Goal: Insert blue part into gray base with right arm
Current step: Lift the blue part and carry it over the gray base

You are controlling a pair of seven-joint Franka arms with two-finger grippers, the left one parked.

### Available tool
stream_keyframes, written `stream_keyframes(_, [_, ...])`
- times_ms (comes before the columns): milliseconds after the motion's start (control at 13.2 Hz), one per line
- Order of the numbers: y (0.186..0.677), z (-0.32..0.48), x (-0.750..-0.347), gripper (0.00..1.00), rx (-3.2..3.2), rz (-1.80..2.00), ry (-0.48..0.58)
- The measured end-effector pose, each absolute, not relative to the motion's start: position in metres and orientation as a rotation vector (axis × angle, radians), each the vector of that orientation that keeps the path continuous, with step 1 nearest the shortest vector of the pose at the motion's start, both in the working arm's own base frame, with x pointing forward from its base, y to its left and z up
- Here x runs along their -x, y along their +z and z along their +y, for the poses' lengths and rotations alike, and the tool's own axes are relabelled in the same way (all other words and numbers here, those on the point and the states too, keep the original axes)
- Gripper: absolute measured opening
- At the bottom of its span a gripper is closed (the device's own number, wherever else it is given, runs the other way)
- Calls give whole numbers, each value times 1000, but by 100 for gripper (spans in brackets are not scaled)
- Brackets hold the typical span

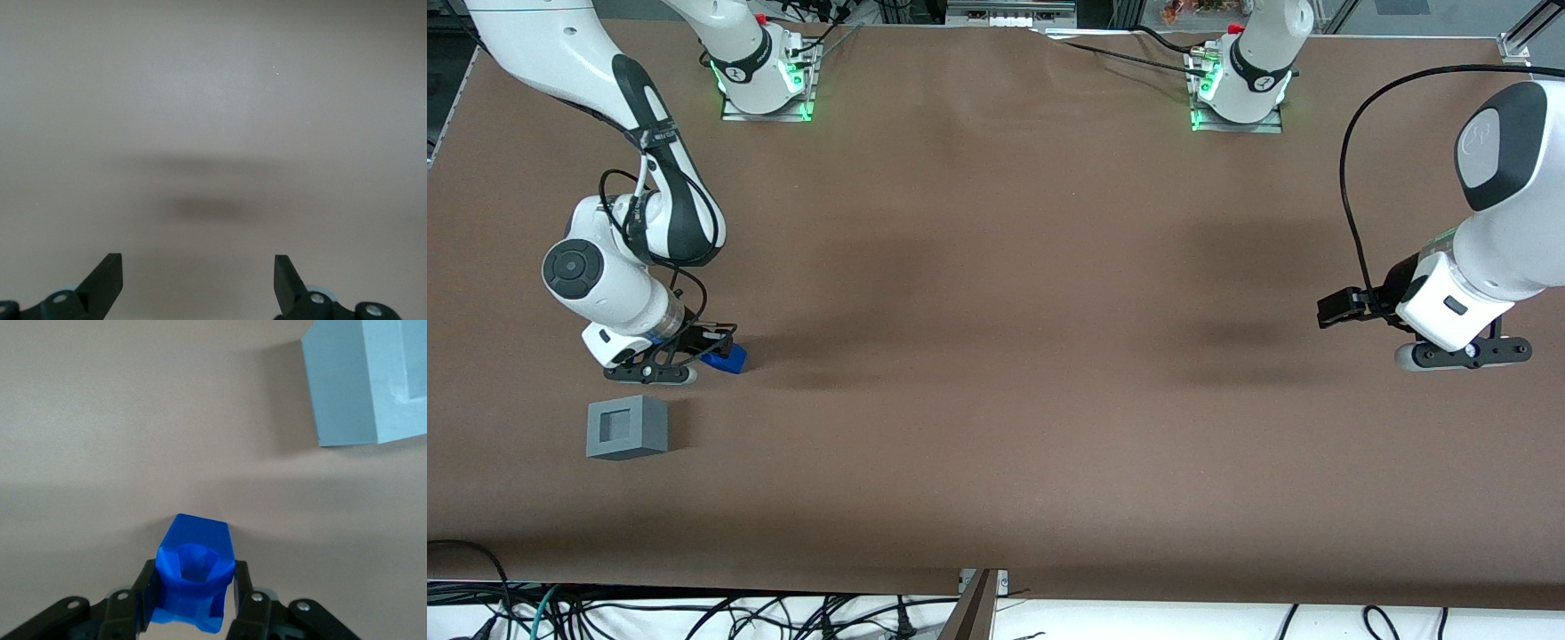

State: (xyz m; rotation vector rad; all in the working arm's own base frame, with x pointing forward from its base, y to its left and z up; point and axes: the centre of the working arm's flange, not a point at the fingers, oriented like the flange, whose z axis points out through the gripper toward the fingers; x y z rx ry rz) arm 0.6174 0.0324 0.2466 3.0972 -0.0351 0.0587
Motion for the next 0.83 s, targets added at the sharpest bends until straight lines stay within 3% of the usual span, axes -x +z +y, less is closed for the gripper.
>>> stream_keyframes(304, [259,33,-626,49,-3098,-25,111])
stream_keyframes(835, [345,2,-673,49,-3054,229,292])
